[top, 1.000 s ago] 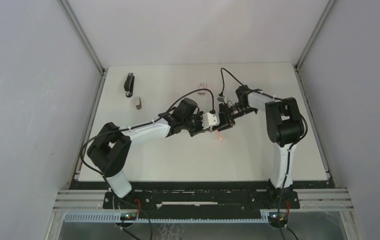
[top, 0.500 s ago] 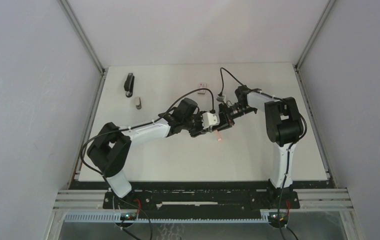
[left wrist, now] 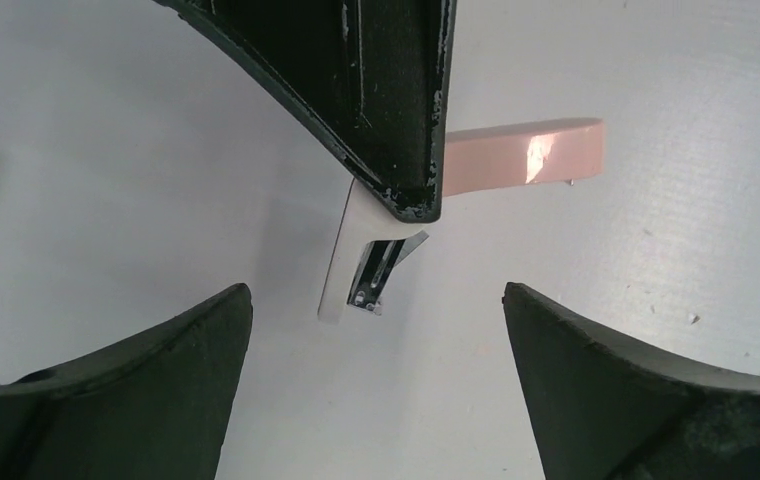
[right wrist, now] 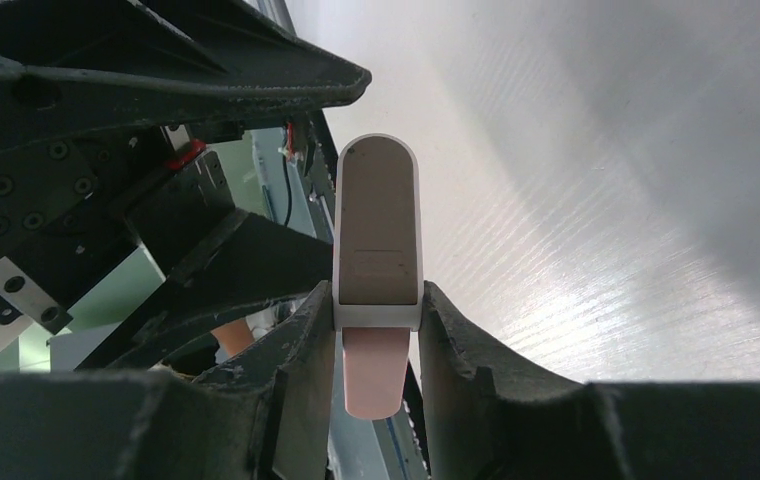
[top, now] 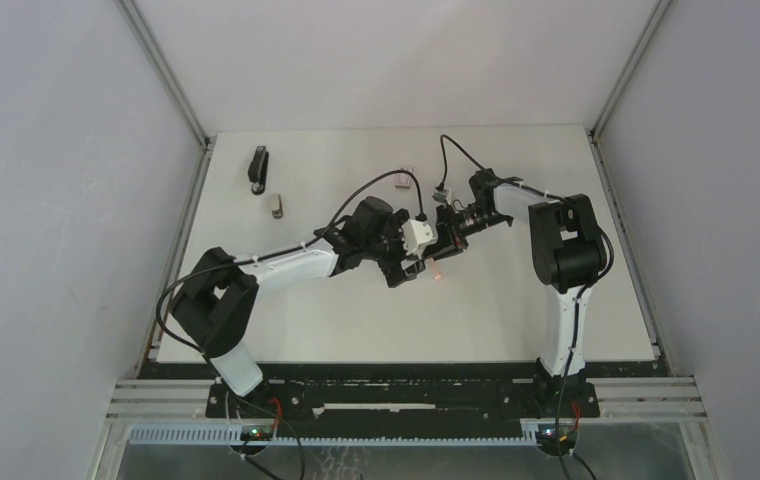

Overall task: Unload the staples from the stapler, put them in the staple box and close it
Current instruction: Unload the staple at the center of the board.

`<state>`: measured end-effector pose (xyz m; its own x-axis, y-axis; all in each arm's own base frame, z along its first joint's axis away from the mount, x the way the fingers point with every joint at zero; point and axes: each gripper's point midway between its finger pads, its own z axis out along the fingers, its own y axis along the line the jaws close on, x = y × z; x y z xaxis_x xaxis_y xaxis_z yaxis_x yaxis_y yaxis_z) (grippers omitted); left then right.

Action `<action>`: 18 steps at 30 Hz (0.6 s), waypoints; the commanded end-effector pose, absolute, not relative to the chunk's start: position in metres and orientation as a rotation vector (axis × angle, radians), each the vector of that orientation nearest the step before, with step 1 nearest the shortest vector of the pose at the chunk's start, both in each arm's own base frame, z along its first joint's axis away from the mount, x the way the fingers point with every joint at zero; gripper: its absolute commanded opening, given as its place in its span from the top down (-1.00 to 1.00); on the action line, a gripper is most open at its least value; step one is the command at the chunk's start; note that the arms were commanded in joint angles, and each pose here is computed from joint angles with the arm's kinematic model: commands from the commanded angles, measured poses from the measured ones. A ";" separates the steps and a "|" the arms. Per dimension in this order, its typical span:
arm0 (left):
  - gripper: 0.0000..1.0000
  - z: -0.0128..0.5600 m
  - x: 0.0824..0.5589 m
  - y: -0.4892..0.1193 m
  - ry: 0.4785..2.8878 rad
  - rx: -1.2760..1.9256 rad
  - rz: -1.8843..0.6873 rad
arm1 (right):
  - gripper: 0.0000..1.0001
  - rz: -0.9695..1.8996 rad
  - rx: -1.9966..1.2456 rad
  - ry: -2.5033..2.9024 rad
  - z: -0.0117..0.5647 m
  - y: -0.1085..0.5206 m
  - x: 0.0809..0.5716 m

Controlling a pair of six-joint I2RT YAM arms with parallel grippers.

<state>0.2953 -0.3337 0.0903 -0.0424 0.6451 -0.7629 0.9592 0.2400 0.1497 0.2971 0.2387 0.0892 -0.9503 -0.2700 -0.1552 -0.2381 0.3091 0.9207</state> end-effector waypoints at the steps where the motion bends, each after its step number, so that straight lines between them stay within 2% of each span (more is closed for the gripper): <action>1: -0.99 0.120 0.302 -0.346 1.782 1.325 -0.576 | 0.51 -1.811 0.548 -2.559 0.111 0.244 0.306; 18: -0.99 0.117 0.328 -0.354 1.935 1.111 -0.471 | 0.51 -1.812 0.544 -2.568 0.112 0.245 0.307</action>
<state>0.3075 -0.3390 0.0849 -0.2496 0.6037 -0.7571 0.8802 0.4673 0.0825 0.3060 0.2408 0.0876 -0.9562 -0.2470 -0.1569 -0.2350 0.3288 0.9147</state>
